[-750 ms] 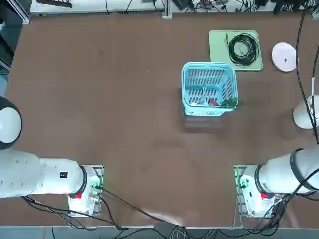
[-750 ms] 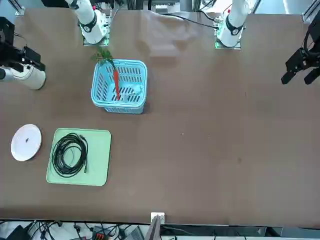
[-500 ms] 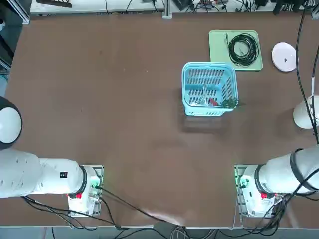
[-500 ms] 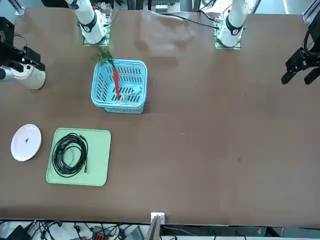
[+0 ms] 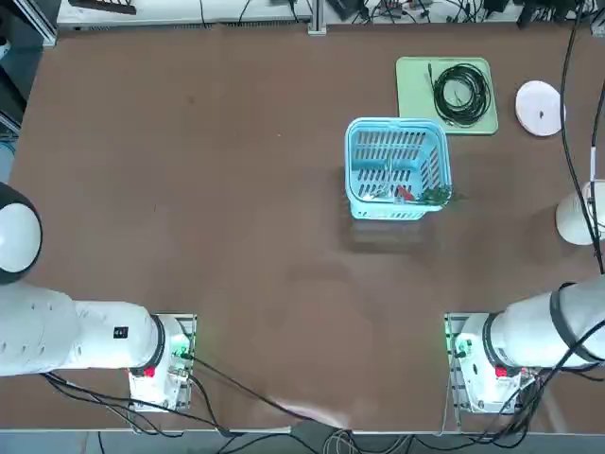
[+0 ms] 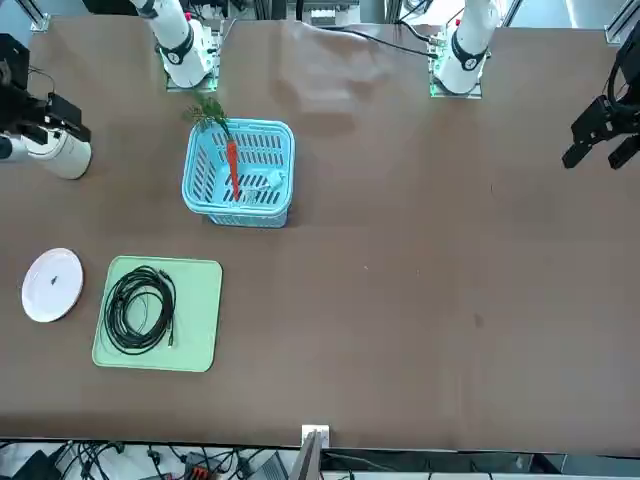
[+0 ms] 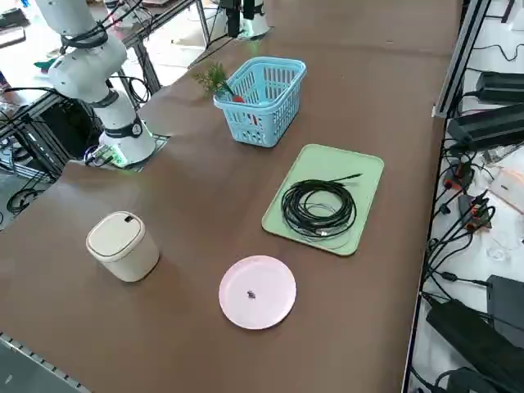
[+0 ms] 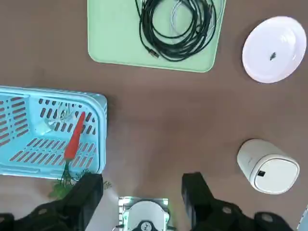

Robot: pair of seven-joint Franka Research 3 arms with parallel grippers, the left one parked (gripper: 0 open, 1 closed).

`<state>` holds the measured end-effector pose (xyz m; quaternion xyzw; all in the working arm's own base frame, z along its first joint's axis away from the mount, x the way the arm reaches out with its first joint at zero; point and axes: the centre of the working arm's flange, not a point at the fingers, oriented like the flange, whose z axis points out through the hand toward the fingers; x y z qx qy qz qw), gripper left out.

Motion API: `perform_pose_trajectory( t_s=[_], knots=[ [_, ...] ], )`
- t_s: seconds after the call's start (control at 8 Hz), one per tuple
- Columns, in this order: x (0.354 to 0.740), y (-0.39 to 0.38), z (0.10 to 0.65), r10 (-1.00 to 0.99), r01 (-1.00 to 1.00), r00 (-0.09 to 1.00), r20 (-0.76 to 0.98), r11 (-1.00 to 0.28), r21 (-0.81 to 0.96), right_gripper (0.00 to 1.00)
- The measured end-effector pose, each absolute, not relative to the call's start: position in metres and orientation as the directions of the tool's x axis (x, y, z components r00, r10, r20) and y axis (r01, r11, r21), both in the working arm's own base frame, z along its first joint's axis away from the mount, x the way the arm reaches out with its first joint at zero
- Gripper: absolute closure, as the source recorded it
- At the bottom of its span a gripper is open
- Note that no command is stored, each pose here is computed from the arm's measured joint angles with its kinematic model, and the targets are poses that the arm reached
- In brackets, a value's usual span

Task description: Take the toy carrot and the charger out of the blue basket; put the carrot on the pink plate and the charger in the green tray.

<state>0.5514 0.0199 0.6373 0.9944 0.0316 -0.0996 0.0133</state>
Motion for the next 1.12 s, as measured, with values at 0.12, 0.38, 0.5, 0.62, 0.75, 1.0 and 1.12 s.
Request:
perform_pose_trajectory(
  t_s=[0.12,0.38,0.5,0.62,0.75,1.0,1.12],
  knots=[
    [0.550,0.025,0.628,0.068,0.074,0.971,-0.229,-0.997,0.017,0.00],
    [0.544,0.042,0.607,0.098,0.101,0.957,-0.273,-0.995,-0.001,0.00],
    [0.537,0.056,0.598,0.096,0.100,0.958,-0.269,-0.995,0.001,0.00],
    [0.526,0.069,0.590,0.080,0.085,0.966,-0.245,-0.996,0.012,0.00],
    [0.512,0.085,0.580,0.059,0.064,0.976,-0.212,-0.998,0.021,0.00],
    [0.484,0.137,0.547,0.016,0.022,0.988,-0.155,-0.999,0.041,0.00],
    [0.473,0.163,0.525,0.006,0.013,0.991,-0.137,-0.999,0.047,0.00]
  ],
)
